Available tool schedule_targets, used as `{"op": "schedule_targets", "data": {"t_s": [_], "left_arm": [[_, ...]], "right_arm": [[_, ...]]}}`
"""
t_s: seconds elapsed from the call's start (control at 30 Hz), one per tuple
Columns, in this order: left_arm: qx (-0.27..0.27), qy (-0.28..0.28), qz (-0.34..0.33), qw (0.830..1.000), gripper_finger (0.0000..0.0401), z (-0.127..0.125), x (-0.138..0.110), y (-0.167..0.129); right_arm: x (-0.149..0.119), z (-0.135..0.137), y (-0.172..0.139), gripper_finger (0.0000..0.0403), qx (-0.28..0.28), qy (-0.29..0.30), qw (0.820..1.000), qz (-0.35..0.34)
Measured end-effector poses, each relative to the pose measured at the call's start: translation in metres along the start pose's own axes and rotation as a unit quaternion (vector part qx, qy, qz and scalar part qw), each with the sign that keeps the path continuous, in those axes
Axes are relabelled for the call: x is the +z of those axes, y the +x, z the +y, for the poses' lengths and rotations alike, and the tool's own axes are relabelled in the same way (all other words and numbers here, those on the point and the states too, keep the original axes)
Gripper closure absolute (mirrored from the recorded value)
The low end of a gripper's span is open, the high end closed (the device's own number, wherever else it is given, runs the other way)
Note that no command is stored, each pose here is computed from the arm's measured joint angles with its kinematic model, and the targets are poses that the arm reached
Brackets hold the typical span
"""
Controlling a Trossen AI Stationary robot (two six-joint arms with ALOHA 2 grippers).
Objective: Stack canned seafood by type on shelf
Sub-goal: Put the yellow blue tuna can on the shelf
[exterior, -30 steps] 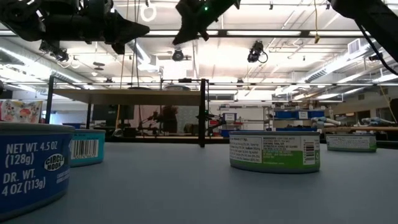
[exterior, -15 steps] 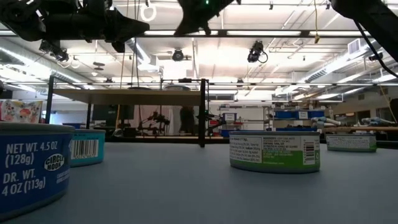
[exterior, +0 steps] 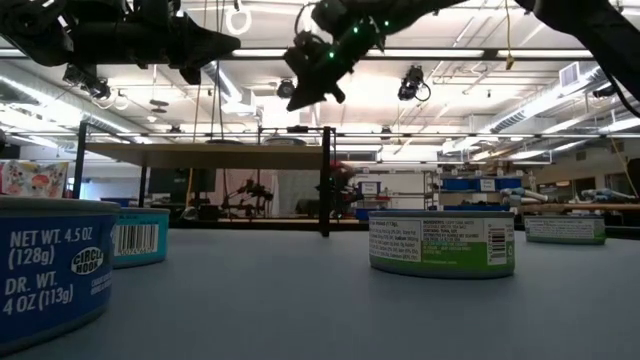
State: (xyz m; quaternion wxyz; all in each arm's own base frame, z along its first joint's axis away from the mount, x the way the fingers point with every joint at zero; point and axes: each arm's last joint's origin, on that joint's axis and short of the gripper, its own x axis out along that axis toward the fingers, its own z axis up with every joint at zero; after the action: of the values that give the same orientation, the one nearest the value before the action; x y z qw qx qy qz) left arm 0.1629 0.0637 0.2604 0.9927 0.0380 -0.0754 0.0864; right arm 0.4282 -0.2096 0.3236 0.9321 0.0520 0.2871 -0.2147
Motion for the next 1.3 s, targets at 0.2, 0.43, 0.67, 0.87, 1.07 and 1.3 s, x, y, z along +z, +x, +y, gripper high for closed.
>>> {"op": "schedule_targets", "data": {"t_s": [0.2,0.43,0.67,0.87,1.07,1.3], "left_arm": [[0.0,0.004,0.001,1.0,0.04,0.0,0.0,0.0],[0.0,0.004,0.001,1.0,0.04,0.0,0.0,0.0],[0.0,0.004,0.001,1.0,0.04,0.0,0.0,0.0],[0.0,0.008,0.003,1.0,0.04,0.0,-0.001,0.0],[0.0,0.01,0.005,1.0,0.04,0.0,-0.001,0.0],[0.0,0.01,0.006,1.0,0.04,0.0,-0.001,0.0]], "right_arm": [[-0.011,-0.005,0.012,0.0403,-0.005,0.006,1.0,-0.012],[-0.019,-0.011,0.017,0.0403,-0.008,0.009,1.0,-0.005],[-0.036,-0.015,0.042,0.0403,-0.01,0.011,1.0,0.021],[-0.038,-0.015,0.048,0.0403,-0.015,0.013,1.0,0.021],[-0.039,-0.02,0.048,0.0403,-0.033,0.024,0.999,0.025],[-0.04,-0.022,0.048,0.0403,-0.057,0.026,0.998,0.028]]}}
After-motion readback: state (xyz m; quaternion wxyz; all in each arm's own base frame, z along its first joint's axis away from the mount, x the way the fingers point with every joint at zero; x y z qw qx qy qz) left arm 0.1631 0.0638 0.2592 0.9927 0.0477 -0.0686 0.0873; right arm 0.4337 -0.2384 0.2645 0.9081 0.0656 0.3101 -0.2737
